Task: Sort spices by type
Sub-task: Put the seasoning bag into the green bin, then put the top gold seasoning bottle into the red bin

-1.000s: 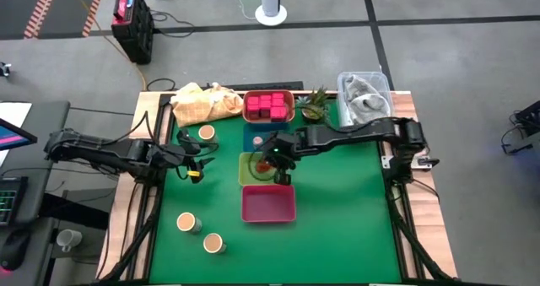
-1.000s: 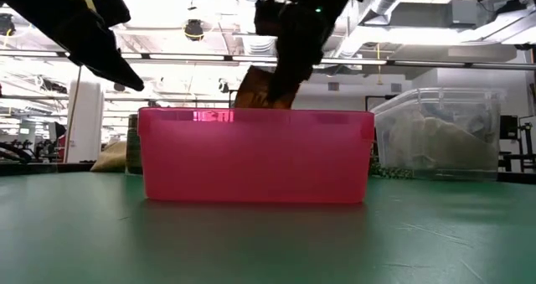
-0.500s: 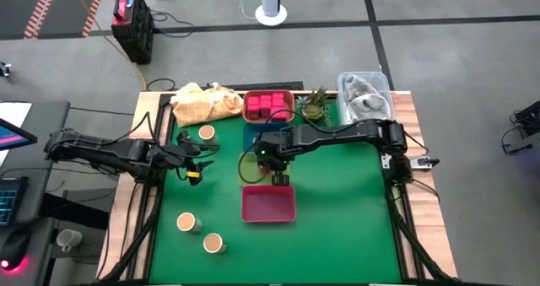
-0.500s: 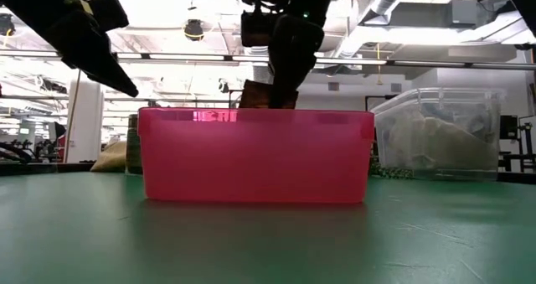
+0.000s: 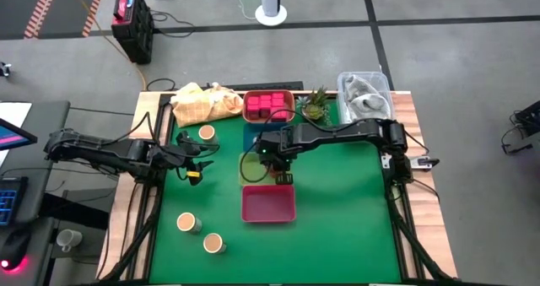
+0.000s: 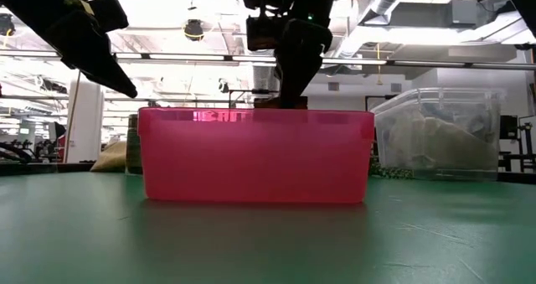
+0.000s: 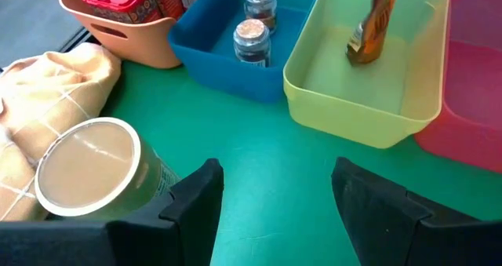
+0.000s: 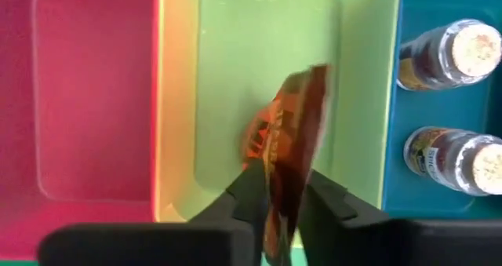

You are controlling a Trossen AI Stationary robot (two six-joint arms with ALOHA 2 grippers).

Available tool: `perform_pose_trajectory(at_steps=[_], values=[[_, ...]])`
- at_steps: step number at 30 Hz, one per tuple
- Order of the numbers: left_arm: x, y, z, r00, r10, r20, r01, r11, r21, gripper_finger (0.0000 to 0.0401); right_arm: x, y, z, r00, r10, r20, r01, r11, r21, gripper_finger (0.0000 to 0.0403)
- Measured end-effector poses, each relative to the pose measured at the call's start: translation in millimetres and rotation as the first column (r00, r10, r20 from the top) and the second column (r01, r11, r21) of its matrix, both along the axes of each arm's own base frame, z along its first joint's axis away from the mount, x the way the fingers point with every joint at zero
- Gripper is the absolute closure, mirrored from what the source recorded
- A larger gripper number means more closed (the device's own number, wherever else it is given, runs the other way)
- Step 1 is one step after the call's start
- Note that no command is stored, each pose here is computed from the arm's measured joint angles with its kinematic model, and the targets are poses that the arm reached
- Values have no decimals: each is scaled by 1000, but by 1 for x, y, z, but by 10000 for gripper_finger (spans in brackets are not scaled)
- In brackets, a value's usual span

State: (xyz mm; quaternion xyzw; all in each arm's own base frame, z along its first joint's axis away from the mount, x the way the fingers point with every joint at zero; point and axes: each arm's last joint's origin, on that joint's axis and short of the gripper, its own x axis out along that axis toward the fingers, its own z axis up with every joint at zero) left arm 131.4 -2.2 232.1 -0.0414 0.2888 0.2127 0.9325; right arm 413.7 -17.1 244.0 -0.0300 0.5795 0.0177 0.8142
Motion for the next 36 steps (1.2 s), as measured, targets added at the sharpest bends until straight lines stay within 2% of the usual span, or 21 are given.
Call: perform_pose_trajectory(at_steps=[9,13,17,24,29,32,36], values=[[1,0,4,1000,-2,17,2,1000,19,175,2,0,5,999,-13,40,13,1000,4,221],[2,3,20,997,34,66,-39,996,76,175,4,0,16,998,-11,65,11,1000,-1,194],[3,13,31,995,83,60,-90,989,113,175,6,-3,30,995,12,95,-10,1000,-16,178],[13,38,31,986,143,-87,-136,988,77,169,4,-21,35,994,11,105,-7,999,-38,173],[22,58,30,967,173,-187,-163,984,65,135,-7,-35,35,997,-16,77,19,999,-40,172],[26,68,31,954,156,-255,-151,988,38,106,-22,-38,54,993,-27,114,33,998,-45,172],[33,83,34,929,142,-341,-154,988,-8,72,-43,-38,86,964,-25,263,44,997,-64,174]])
